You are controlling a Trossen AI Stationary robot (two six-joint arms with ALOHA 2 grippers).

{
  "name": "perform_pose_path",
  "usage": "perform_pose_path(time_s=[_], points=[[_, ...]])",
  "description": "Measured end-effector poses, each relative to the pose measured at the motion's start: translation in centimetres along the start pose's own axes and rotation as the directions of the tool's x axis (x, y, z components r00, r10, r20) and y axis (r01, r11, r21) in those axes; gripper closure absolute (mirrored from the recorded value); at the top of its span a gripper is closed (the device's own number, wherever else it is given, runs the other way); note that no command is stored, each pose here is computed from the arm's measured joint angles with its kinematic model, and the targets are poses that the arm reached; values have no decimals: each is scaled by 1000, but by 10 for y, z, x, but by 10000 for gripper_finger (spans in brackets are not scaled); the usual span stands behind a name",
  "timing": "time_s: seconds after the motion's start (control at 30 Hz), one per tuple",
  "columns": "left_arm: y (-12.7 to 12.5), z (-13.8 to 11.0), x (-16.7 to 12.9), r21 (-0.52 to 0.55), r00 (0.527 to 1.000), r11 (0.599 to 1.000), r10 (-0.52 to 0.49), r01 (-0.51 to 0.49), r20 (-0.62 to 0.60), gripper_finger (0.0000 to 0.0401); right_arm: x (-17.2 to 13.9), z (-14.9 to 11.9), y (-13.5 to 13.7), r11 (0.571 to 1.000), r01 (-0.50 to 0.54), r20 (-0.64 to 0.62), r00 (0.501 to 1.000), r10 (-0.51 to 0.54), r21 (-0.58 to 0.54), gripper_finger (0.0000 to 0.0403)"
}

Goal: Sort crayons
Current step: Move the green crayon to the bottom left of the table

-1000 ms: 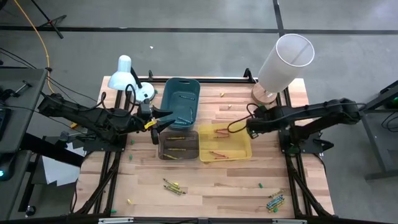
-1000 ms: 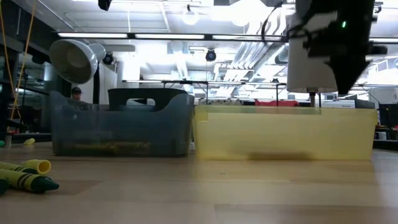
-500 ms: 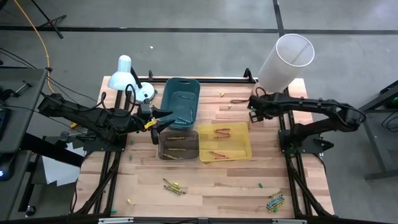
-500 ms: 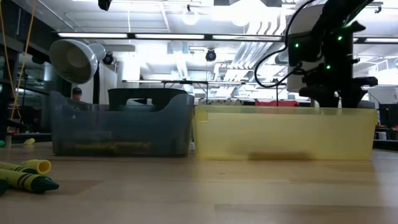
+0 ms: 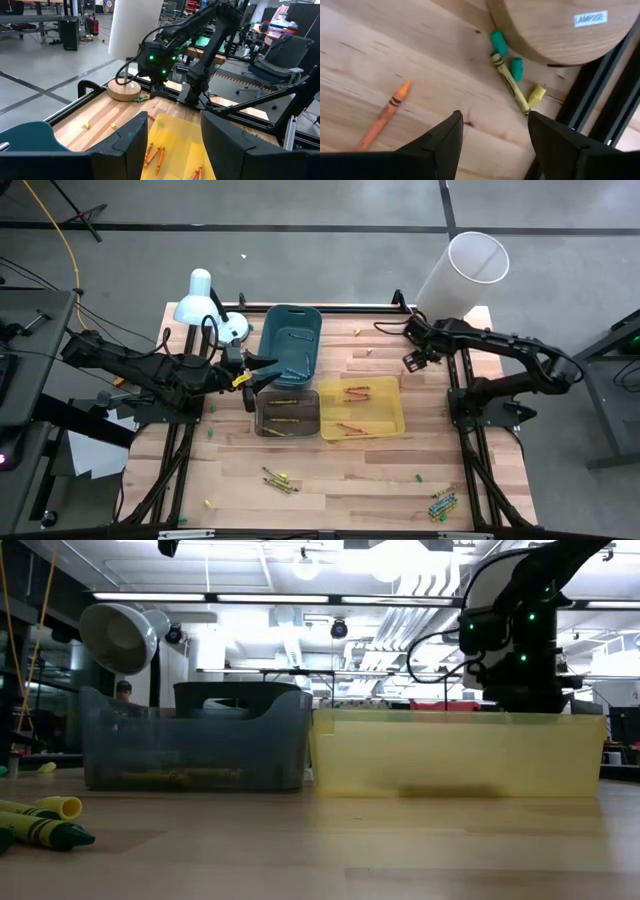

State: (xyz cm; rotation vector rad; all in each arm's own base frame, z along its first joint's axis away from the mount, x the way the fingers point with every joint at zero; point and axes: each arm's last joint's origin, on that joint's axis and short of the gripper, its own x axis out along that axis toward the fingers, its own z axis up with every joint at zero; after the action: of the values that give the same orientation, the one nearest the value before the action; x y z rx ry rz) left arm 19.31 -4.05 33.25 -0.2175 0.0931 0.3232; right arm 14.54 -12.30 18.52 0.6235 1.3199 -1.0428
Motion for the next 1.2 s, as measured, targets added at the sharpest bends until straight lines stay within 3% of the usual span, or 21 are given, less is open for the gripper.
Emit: perform_pose_path(time_s=[0.33, 0.57, 1.03, 1.2], points=[[0, 0, 0, 0, 1000, 1000, 0, 0, 1, 233, 19, 5, 6, 999, 44, -73, 996, -45, -16, 187], [0, 0, 0, 0, 1000, 1000, 0, 0, 1, 233, 32, 8, 9, 989, 68, -125, 989, -85, -135, 187], [0, 0, 0, -3, 1000, 1000, -1, 1, 1, 233, 60, 13, 17, 971, 151, -205, 960, -189, -186, 187], [0, 0, 0, -3, 1000, 1000, -1, 1, 1, 233, 58, 18, 16, 955, 118, -197, 965, -175, -272, 187]])
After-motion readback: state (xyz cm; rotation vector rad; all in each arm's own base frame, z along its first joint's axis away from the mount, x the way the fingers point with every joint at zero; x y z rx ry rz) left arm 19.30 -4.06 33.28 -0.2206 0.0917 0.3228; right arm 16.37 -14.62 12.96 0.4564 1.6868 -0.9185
